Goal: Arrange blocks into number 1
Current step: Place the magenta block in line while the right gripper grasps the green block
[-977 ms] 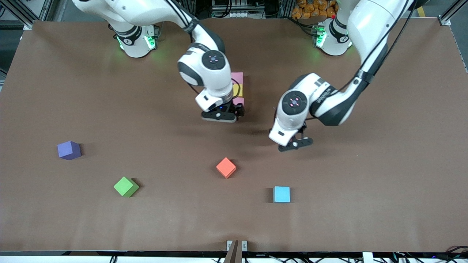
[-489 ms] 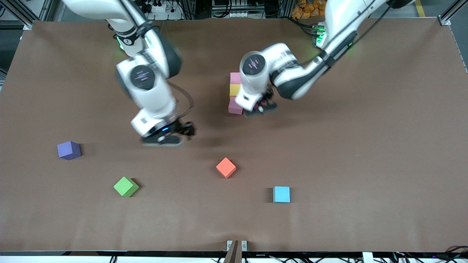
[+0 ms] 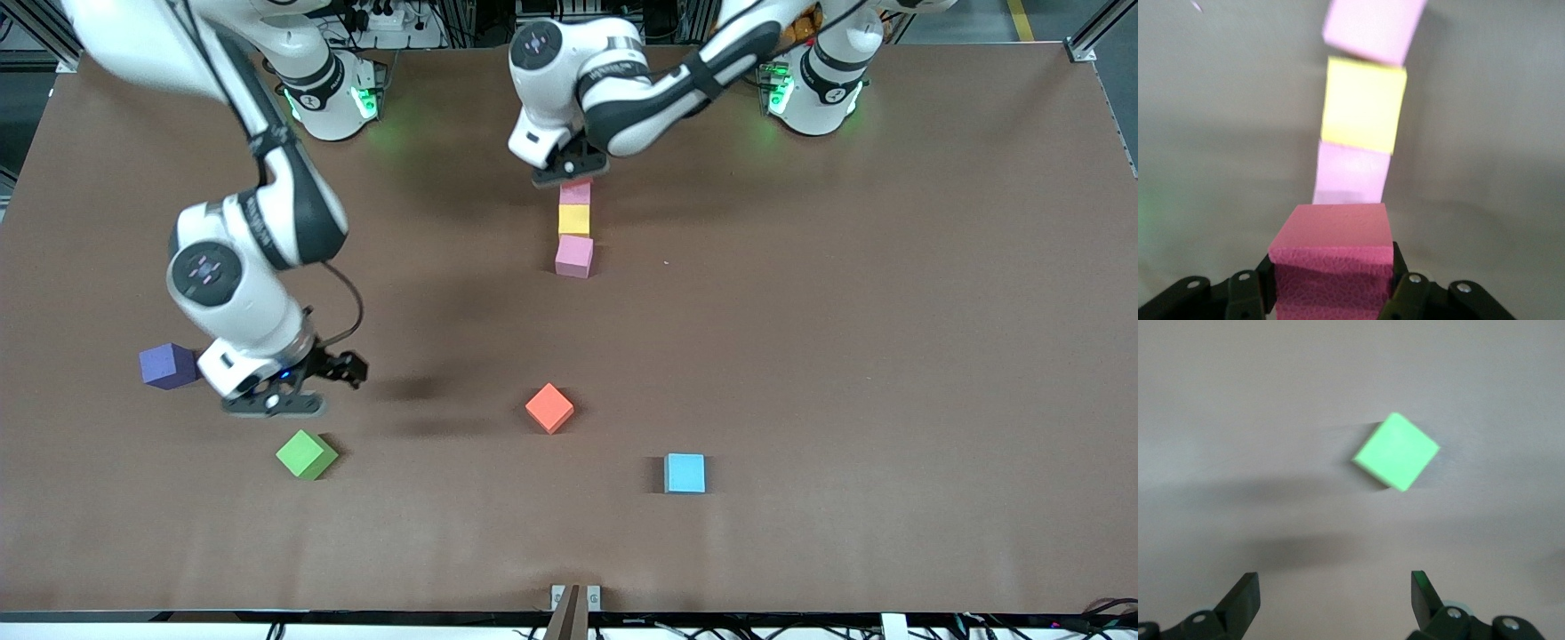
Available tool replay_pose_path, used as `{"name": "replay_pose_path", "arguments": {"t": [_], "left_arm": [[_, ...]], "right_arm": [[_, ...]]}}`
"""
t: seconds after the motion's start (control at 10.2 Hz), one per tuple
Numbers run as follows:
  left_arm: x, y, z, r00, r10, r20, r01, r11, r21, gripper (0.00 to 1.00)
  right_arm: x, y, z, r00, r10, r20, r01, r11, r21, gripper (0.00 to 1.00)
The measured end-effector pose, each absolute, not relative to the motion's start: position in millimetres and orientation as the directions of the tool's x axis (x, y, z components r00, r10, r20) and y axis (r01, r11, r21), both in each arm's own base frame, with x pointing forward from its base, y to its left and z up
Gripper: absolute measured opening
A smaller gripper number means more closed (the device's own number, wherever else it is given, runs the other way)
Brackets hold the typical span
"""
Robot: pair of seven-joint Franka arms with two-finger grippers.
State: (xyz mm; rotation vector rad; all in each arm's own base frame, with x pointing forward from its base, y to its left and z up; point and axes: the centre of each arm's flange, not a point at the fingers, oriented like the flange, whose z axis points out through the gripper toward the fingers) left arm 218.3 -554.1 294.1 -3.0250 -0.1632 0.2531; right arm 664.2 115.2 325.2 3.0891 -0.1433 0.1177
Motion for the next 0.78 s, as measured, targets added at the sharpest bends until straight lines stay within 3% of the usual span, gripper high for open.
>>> {"name": "replay_pose_path", "arguments": {"t": [0.39, 0.78], "left_arm": [[163, -537, 258, 0.973, 0.098, -0.21, 0.068, -0.987, -0.145, 0.63], [160, -542, 246, 0.97, 0.077, -0.232, 0.057, -0.994, -0.092, 0.63]], "right_arm": [[684, 61, 298, 0.97, -0.219, 0.109, -0.22, -0.975, 0.0, 1.0], [695, 46, 280, 0.931, -0.357, 0.074, -0.35, -0.932, -0.09, 1.0]]}}
